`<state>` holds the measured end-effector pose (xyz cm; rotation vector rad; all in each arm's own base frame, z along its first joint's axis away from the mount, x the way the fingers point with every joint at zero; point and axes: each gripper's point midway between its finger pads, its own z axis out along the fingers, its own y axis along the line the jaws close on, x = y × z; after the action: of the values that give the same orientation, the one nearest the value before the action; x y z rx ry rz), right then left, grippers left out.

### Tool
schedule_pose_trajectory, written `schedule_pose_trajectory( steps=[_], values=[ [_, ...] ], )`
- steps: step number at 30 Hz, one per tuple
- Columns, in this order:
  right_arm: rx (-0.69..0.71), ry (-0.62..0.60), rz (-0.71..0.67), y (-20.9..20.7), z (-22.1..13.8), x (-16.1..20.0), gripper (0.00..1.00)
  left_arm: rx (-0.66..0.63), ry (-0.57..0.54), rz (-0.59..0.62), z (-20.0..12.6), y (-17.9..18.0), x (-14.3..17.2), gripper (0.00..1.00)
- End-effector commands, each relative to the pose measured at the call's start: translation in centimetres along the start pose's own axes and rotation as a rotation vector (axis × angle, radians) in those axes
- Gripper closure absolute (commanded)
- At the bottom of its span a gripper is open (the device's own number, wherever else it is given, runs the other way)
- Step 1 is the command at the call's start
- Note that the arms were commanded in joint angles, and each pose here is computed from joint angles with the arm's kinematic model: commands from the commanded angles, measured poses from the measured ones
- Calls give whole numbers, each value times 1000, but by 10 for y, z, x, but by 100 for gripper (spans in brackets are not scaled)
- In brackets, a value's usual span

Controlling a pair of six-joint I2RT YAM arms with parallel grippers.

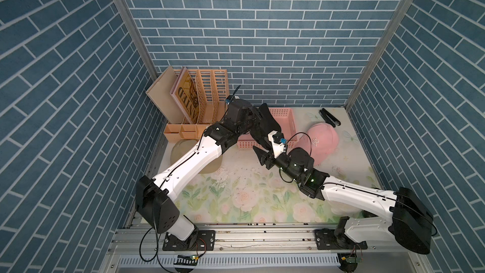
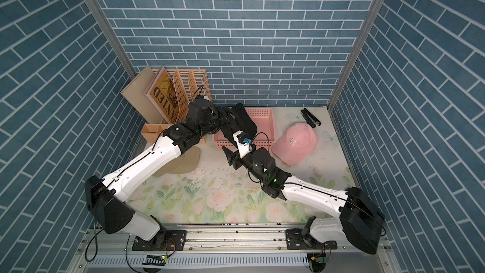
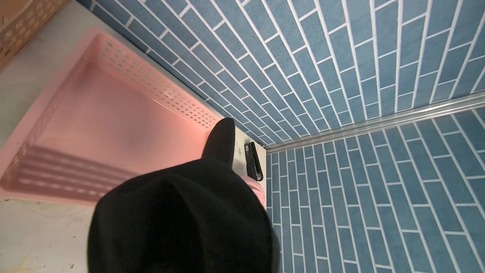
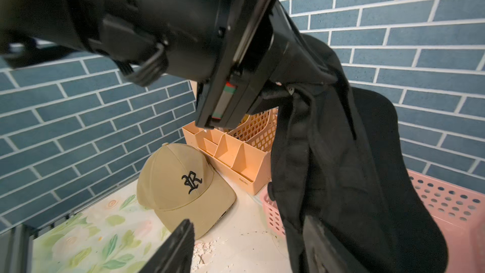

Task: Turn the baseball cap inside out
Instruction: Turn over the baseball cap.

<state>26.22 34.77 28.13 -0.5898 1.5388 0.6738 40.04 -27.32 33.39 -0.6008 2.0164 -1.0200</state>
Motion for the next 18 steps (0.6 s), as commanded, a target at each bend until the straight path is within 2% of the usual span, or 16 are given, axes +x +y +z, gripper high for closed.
schedule_pose_trajectory(
  steps=[1,6,12,14,18],
  values=[
    [228,-72,-20,-28,7,-20,30,60,-56,-109,-13,-13,-12,100],
    [399,-35,-30,-49,18,-3,29,64,-62,-117,-18,-16,-12,100],
    [434,-30,-61,-50,39,4,30,81,-42,-118,-21,-18,-6,100],
    [442,-24,-67,-52,43,6,38,79,-37,-113,-22,-17,-4,100],
    [419,-18,-58,-59,38,6,70,67,-52,-85,-25,-14,-8,100]
  ],
)
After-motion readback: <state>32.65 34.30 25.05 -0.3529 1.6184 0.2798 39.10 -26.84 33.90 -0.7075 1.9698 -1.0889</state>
